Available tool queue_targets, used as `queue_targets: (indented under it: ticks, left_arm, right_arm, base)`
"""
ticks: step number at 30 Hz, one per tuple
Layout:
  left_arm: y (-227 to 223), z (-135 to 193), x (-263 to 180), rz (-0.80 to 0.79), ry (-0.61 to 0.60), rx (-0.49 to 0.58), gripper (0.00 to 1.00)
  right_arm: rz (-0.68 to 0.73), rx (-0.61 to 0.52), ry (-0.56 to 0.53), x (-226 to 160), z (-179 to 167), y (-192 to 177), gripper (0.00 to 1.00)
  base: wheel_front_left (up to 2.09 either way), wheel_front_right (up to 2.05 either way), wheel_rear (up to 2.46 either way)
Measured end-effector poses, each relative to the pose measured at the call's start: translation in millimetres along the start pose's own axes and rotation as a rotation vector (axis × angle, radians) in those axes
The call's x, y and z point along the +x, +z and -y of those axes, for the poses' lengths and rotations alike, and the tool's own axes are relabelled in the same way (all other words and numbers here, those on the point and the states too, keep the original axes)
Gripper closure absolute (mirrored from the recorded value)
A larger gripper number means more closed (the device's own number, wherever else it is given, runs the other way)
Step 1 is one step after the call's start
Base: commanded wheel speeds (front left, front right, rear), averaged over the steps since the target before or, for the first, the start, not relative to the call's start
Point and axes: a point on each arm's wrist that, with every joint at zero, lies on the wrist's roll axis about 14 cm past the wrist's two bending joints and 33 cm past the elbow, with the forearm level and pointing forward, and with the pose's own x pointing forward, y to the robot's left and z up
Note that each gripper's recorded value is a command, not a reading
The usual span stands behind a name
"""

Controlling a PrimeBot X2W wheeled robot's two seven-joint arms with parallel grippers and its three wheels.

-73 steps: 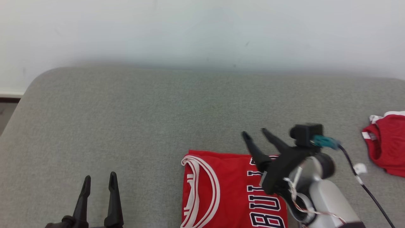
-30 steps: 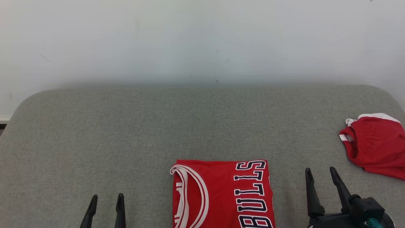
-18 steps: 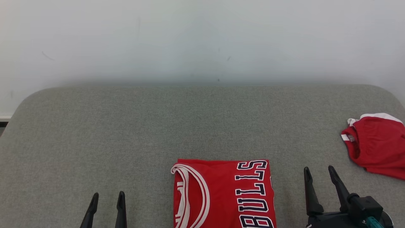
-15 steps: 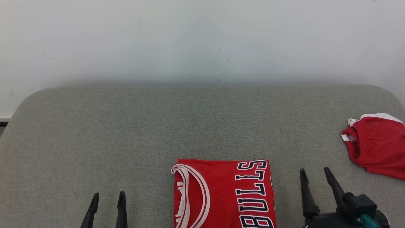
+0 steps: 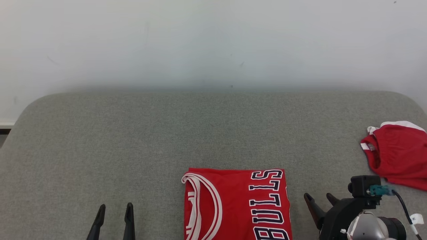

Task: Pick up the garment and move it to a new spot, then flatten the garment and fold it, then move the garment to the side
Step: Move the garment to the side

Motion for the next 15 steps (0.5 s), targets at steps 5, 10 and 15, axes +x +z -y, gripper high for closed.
queue_targets:
  ticks: [5, 10, 15]
  left_arm:
    - [-2, 2, -1, -0.005, -0.001, -0.006, 0.0]
    - [-3, -2, -1, -0.01, 0.014, -0.011, 0.0]
    - [-7, -7, 0, -0.022, 0.034, -0.014, 0.0]
  right_arm:
    - [-0.13, -0.013, 0.033, 11, -11, -14, 0.0]
    - [-0.21, -0.057, 0.066, 31, -25, -22, 0.0]
    - [-0.307, -0.103, 0.044, 46, -22, -39, 0.0]
  base:
    - [0.0, 0.0, 0.0]
    - [0.0, 0.0, 0.0]
    - [0.0, 0.0, 0.0]
